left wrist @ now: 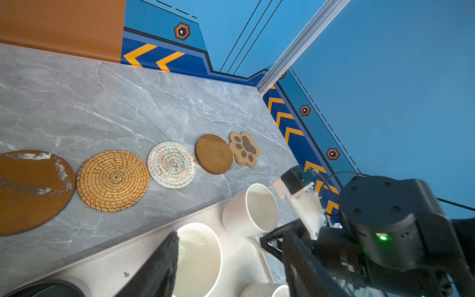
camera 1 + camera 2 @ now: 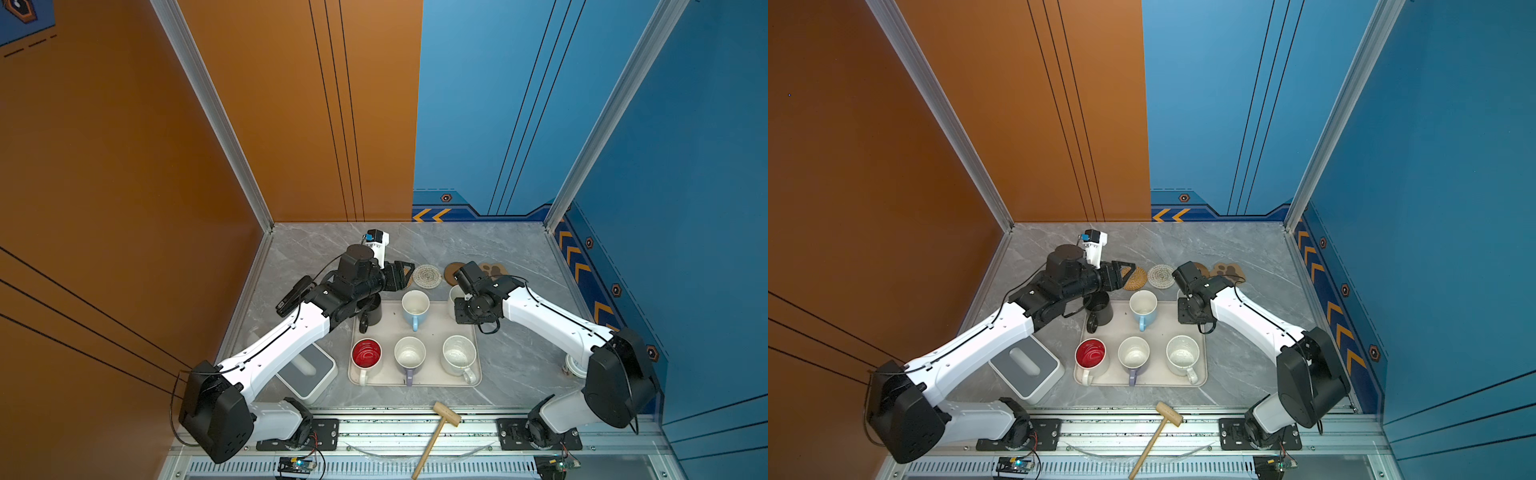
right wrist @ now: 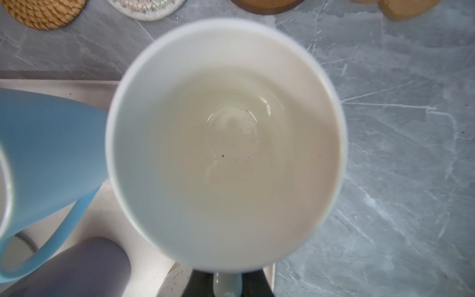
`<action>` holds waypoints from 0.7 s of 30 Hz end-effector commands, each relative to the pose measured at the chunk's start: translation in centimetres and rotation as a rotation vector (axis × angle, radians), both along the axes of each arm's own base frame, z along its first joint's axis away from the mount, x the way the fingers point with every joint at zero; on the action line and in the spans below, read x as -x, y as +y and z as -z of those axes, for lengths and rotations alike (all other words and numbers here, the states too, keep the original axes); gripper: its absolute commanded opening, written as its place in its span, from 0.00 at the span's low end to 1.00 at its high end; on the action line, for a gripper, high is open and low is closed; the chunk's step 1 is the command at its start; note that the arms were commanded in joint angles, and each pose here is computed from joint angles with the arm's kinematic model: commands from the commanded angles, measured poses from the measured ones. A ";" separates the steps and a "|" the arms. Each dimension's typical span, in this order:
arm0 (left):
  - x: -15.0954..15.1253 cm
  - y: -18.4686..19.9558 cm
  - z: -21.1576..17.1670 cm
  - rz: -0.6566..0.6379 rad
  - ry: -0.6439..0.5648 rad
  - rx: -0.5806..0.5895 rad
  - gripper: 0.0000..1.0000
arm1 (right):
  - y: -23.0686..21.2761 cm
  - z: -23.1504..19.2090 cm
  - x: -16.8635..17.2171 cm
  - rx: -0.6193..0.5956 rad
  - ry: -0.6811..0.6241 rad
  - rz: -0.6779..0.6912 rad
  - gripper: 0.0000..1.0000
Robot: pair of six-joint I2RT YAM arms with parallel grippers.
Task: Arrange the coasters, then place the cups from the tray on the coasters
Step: 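Lift the white mug with the right gripper toward the paw-shaped coaster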
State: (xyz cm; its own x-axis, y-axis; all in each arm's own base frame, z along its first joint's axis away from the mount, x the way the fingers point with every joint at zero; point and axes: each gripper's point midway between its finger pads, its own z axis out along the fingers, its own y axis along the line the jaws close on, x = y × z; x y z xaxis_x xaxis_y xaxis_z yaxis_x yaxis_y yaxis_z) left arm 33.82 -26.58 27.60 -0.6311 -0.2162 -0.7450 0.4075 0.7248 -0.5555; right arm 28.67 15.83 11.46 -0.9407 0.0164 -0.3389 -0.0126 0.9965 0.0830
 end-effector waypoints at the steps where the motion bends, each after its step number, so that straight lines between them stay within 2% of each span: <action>1: 0.5 0.1 -0.3 0.001 -0.015 0.011 0.65 | -0.4 -4.1 -1.3 0.000 -0.127 -0.004 0.00; 11: 0.4 0.5 -0.7 -0.012 -0.027 0.015 0.65 | -4.1 -6.4 -3.4 0.009 -0.168 0.048 0.00; 21: 0.1 0.6 -0.8 -0.029 -0.031 0.020 0.65 | -10.1 -7.0 -8.5 0.043 -0.171 0.156 0.00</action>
